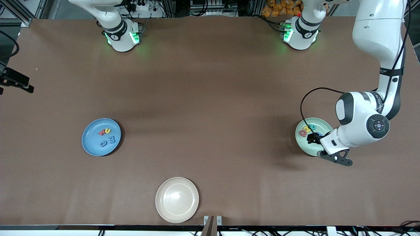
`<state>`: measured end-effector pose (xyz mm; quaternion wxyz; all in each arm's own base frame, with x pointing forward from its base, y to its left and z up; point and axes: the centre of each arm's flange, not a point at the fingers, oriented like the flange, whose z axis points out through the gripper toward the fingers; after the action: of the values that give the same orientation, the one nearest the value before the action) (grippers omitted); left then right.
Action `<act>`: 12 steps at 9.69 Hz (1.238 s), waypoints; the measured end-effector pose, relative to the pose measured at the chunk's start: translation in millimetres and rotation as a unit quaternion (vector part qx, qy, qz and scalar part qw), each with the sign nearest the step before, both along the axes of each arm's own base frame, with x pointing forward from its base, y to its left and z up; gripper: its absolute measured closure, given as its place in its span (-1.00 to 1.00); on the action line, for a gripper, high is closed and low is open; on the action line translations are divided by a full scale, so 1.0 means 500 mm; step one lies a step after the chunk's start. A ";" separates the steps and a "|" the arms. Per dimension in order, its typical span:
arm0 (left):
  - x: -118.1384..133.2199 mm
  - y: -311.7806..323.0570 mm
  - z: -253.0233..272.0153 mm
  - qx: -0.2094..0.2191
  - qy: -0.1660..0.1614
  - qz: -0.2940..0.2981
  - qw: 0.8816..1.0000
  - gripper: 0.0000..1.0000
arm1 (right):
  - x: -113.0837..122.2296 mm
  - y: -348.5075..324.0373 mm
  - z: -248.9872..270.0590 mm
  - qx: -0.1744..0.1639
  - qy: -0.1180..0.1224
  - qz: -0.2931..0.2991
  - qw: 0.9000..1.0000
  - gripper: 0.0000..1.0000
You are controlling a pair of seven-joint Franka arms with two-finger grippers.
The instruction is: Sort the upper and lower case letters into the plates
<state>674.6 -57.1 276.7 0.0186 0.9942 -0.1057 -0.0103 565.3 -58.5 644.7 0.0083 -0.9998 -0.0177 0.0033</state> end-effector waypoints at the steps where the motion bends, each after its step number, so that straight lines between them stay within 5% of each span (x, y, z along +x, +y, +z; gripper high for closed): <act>1: 0.007 -0.028 0.011 -0.001 -0.005 0.039 0.999 -1.00 | -0.007 0.000 0.006 0.000 -0.002 0.000 1.000 -1.00; 4: 0.019 -0.110 0.058 -0.003 -0.010 0.141 0.990 -1.00 | -0.032 0.000 0.026 0.001 -0.009 0.000 1.000 -1.00; 6: 0.030 -0.115 0.158 0.005 0.026 0.147 0.989 -1.00 | -0.037 0.000 0.024 0.002 -0.007 0.000 1.000 -1.00; 8: 0.029 -0.095 0.286 0.002 0.016 0.152 0.988 -1.00 | -0.037 -0.001 0.020 0.002 -0.006 -0.001 1.000 -1.00; 12: -0.088 -0.076 0.581 -0.015 -0.009 0.107 0.994 -1.00 | -0.038 -0.001 0.018 0.002 -0.006 -0.001 1.000 -1.00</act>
<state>630.4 -95.2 567.3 0.0336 0.9994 0.0011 0.0018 546.5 -58.8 653.6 0.0106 -0.9998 -0.0171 -0.0023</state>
